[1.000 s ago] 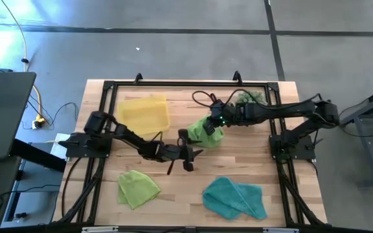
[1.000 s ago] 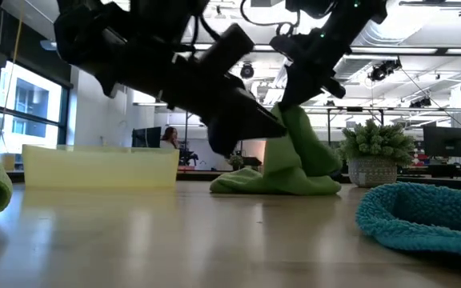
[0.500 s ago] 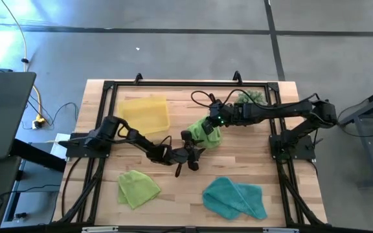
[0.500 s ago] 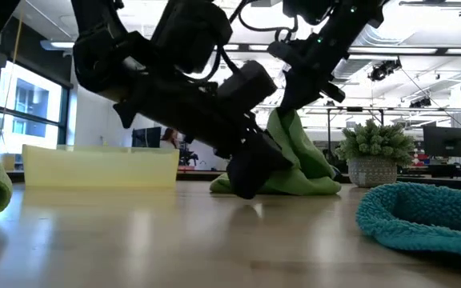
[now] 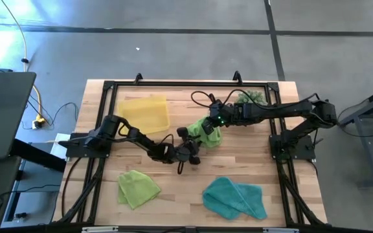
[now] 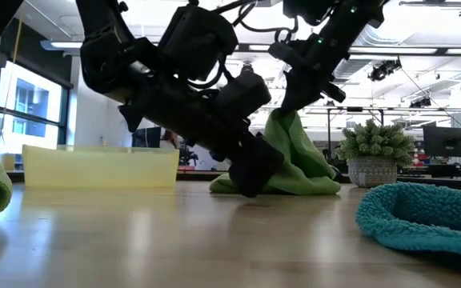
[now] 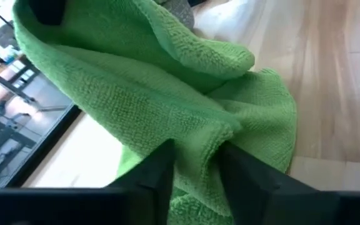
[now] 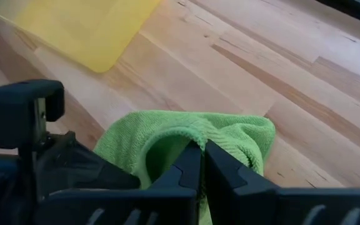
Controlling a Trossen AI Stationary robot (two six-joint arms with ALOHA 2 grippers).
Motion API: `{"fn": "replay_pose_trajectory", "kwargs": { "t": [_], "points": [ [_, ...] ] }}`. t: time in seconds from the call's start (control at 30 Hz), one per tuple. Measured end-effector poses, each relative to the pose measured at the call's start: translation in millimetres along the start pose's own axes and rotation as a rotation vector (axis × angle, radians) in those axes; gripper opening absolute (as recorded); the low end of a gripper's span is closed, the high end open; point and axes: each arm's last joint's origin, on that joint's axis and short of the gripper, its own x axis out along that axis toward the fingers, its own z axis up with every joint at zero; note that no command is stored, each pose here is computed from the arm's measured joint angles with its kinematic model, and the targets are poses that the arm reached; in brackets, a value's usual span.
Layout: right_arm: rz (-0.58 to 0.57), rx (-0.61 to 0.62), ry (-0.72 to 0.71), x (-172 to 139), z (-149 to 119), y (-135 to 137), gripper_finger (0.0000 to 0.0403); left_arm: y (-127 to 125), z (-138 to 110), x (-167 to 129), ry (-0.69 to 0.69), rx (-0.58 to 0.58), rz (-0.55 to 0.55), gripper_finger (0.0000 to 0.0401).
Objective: Roll microfiber towels into tight, uniform cylinder then place into a basket
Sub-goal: Fold the green microfiber towel
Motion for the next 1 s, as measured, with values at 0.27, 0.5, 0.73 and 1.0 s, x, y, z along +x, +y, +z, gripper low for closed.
{"fn": "replay_pose_trajectory", "kwargs": {
  "t": [0.27, 0.5, 0.73, 1.0],
  "points": [
    [-0.008, -0.075, 0.016, -0.1, -1.4, -1.0, 0.0, 7.3, 14.5, -7.3, -0.028, -0.035, 0.026, 0.0009],
    [0.026, -0.201, 0.091, -0.3, -6.2, -2.2, 0.0, 23.4, 46.0, -24.5, -0.112, -0.09, -0.005, 0.0002],
    [0.205, -0.408, 0.132, -8.0, -4.4, 10.6, 0.0, 46.5, 75.3, -51.4, -0.135, -0.112, -0.026, 0.0001],
    [0.264, -0.805, 0.075, -31.7, 4.8, 32.4, 0.0, 86.8, 102.4, -91.4, -0.112, -0.172, 0.003, 0.0001]
  ]
}}
